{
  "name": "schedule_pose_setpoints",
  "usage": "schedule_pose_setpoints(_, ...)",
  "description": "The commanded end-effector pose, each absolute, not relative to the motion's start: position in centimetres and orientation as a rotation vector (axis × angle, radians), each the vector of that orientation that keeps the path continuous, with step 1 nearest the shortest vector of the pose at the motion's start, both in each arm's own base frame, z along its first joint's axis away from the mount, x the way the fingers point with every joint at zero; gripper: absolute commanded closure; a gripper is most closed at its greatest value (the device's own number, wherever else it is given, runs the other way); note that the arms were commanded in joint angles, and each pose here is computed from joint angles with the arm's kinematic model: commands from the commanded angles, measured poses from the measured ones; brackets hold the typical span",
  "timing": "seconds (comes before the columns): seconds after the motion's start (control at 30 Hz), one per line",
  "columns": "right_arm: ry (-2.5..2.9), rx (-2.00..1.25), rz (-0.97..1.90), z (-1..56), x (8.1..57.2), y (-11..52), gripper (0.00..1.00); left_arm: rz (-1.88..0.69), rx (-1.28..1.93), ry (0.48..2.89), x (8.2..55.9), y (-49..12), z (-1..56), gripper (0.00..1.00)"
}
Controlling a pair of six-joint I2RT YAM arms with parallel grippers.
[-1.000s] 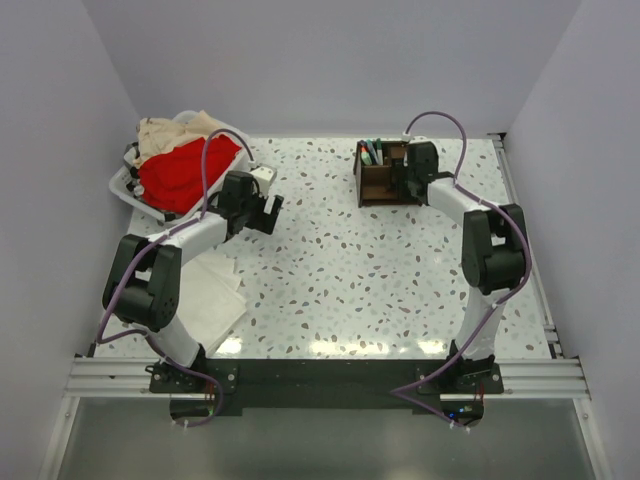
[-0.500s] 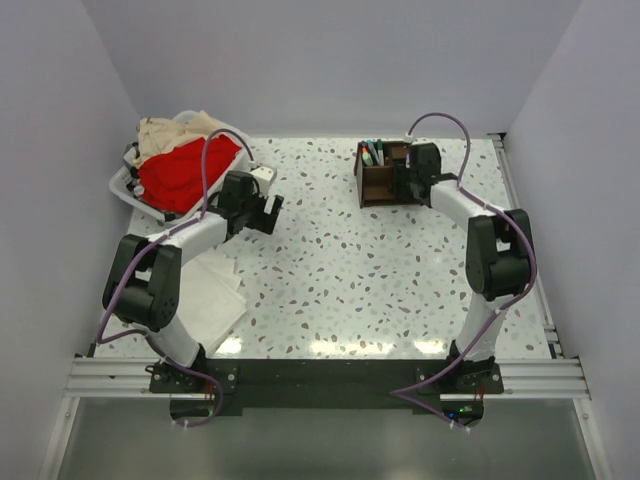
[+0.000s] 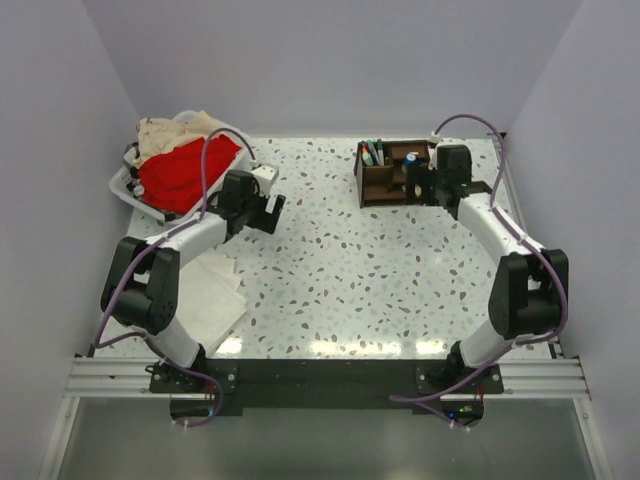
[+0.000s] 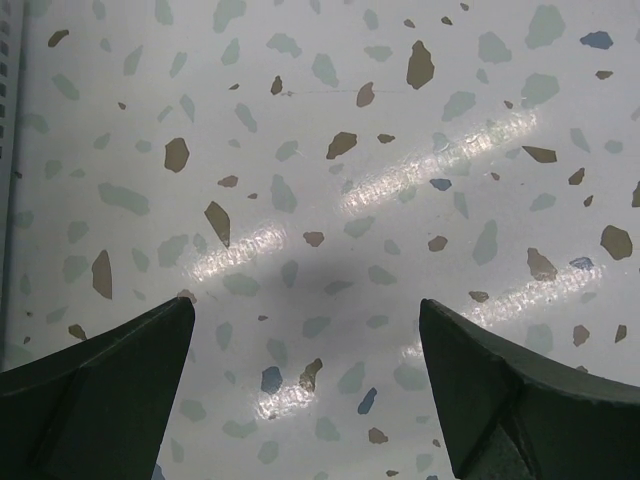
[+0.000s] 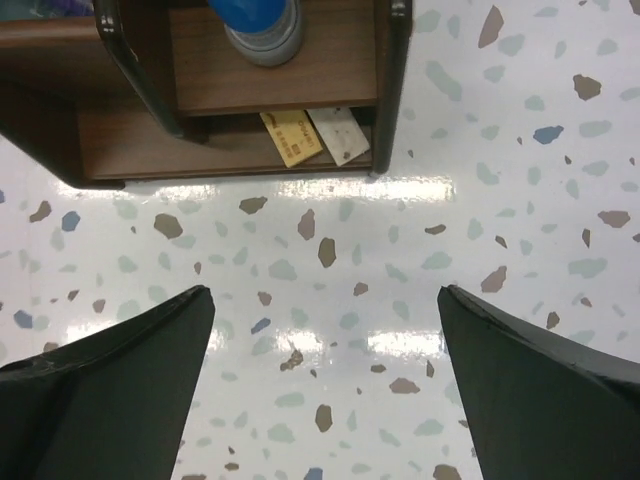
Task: Sort the stationery into containers
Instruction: Reset both arms
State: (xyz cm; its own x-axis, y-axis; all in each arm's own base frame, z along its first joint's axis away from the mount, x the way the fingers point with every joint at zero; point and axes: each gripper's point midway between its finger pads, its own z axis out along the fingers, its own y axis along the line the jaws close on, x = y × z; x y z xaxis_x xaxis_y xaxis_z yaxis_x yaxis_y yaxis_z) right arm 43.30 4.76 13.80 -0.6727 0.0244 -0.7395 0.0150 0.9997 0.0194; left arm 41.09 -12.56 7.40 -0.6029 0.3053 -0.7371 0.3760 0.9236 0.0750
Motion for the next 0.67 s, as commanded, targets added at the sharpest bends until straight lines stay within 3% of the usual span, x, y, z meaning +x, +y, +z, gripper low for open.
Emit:
schedule_pose_setpoints(0.0, 2.204, 0.018, 0.278, 20.3, 42.4, 5.1, 0.01, -0.162, 0.517, 2.075, 43.1, -14.4, 13.7, 0.00)
schedule_pose_setpoints(0.1, 2.188, 0.031, 0.298, 22.0, 41.5, 5.2, 0.01, -0.184, 0.546, 1.987, 43.8, -15.3, 16.8, 0.00)
schedule_pose_setpoints(0.17, 2.207, 0.162, 0.131, 22.9, 40.7, 2.4, 0.01, -0.200, 0.589, 1.940, 43.9, -16.1, 18.3, 0.00)
schedule_pose_setpoints(0.33, 2.138, 0.086, -0.102, 24.9, 39.6, -0.7, 0.01, -0.240, 0.660, 1.868, 44.5, -17.4, 21.1, 0.00)
schedule_pose_setpoints(0.63, 2.124, 0.083, -0.126, 23.6, 40.2, -1.7, 0.01, -0.195, 0.695, 1.853, 47.5, -18.0, 23.3, 0.00)
